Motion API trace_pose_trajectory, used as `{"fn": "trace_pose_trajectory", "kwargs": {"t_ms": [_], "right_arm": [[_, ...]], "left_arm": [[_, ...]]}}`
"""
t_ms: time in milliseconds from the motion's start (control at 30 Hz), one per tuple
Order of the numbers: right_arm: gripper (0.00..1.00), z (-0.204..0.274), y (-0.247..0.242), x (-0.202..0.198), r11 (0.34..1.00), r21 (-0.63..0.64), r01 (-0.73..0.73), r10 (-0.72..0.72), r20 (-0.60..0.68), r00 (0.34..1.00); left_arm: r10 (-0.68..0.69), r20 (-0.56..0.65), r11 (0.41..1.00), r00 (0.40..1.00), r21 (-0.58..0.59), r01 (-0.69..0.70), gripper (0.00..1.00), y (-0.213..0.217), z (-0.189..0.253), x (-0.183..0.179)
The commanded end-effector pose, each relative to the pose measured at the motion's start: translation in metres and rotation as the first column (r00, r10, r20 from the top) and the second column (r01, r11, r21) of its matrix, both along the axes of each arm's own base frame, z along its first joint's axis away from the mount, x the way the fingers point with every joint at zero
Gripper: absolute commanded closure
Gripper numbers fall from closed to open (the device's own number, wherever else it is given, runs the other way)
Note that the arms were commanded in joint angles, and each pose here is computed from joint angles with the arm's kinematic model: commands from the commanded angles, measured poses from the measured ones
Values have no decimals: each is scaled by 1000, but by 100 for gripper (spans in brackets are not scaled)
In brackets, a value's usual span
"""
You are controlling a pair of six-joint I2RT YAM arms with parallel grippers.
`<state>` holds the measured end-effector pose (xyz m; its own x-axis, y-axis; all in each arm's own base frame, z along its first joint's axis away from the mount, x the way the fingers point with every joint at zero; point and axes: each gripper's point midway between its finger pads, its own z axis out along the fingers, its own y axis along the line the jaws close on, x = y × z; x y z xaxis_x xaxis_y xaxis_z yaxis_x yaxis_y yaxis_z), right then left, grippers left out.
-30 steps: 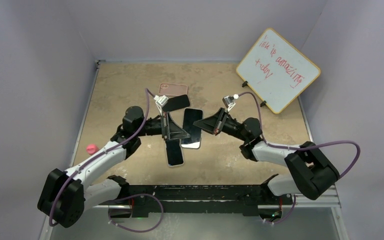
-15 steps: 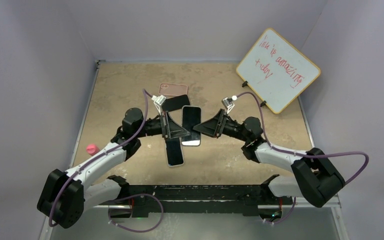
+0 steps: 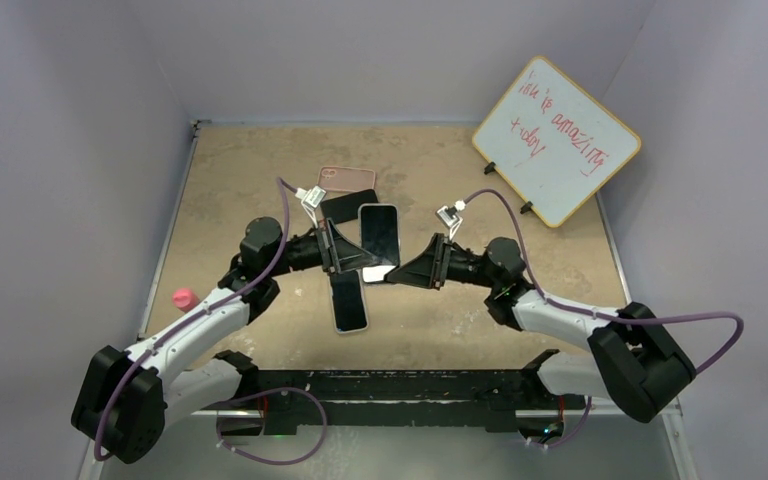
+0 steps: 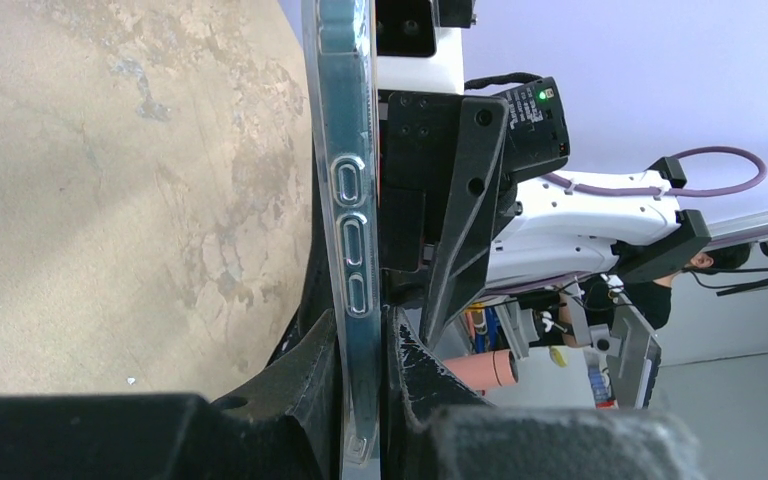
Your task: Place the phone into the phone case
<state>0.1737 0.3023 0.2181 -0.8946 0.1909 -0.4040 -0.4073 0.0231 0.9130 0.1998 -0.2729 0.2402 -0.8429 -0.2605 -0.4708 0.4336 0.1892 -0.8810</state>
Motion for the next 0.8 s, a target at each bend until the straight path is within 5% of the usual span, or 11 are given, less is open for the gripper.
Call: {"fn": "trace_pose_trajectory", "kwargs": {"t_ms": [0,200,367,633,767], "right_arm": [[48,9,3,-10,998,23,-52,50,67,996],[58,12,8,-11,997,39,-63,60,73,996],[100,17,6,-9,997,73,-31,26,68,997],[100,17,4,-2,997,77,26,-30,54,998],[66,17,3,-2,997,66,32,-36,54,998]], "left_arm": [[18,133,998,991,-62,-9,100,0,34,3],[16,127,998,992,-61,-9,100,-1,33,4],[5,121,999,993,-39,0,100,-1,26,3],[30,137,999,990,38,-36,100,4,15,6],[-8,155,1000,988,26,4,100,3,21,-1]]}}
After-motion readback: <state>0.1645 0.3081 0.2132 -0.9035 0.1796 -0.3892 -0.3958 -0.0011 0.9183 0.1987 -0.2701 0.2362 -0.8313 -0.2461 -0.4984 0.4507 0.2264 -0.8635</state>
